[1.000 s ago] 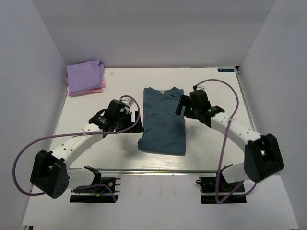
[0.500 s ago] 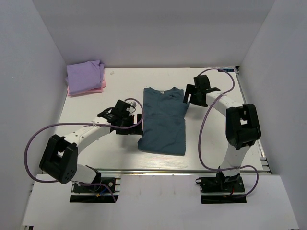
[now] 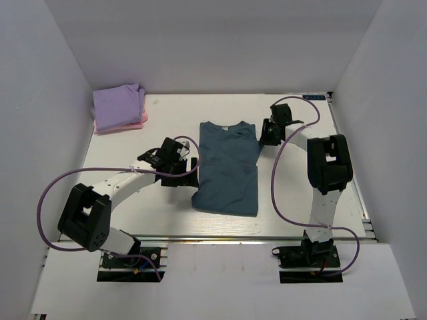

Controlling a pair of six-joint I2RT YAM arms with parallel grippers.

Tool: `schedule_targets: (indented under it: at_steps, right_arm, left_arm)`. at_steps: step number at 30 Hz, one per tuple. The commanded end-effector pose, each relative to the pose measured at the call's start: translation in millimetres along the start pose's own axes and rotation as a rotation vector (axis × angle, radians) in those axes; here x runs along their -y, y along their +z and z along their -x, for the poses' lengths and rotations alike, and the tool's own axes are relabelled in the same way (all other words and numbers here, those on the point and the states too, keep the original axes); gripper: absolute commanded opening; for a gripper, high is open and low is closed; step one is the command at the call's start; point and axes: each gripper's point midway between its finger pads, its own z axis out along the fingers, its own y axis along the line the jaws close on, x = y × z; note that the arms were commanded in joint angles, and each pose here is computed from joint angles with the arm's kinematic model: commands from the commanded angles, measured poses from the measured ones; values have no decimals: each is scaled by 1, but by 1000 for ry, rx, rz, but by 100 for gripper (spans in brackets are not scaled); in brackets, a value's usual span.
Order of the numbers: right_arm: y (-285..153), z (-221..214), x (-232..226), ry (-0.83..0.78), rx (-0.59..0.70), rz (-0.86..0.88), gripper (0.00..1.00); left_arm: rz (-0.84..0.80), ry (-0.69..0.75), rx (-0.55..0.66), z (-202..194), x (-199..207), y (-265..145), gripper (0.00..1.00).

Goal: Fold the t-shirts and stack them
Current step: Fold the folded rectangular tshirt in 1/3 of the way

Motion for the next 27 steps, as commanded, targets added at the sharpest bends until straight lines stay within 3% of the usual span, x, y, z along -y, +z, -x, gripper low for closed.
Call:
schedule_targets:
  at_steps: [1, 3, 4, 5, 15, 27]
  right_arm:
    - [-2, 18, -16, -16, 54, 90, 31]
    - [-3, 17, -19, -18, 59, 114, 20]
    - [-3, 17, -21, -21, 60, 124, 6]
    - [-4, 20, -25, -25, 65, 150, 0]
    - [-46, 22, -48, -13, 109, 246, 0]
    - [-46, -4, -81, -17, 48, 338, 0]
  left_arm:
    - [-1, -1, 29, 12, 3, -5, 100]
    - [-4, 0, 37, 13, 4, -7, 100]
    - [-5, -9, 37, 13, 4, -7, 100]
    - [-5, -9, 38, 11, 4, -9, 100]
    - [-14, -13, 83, 13, 5, -21, 100]
    - [-41, -12, 71, 9, 8, -18, 100]
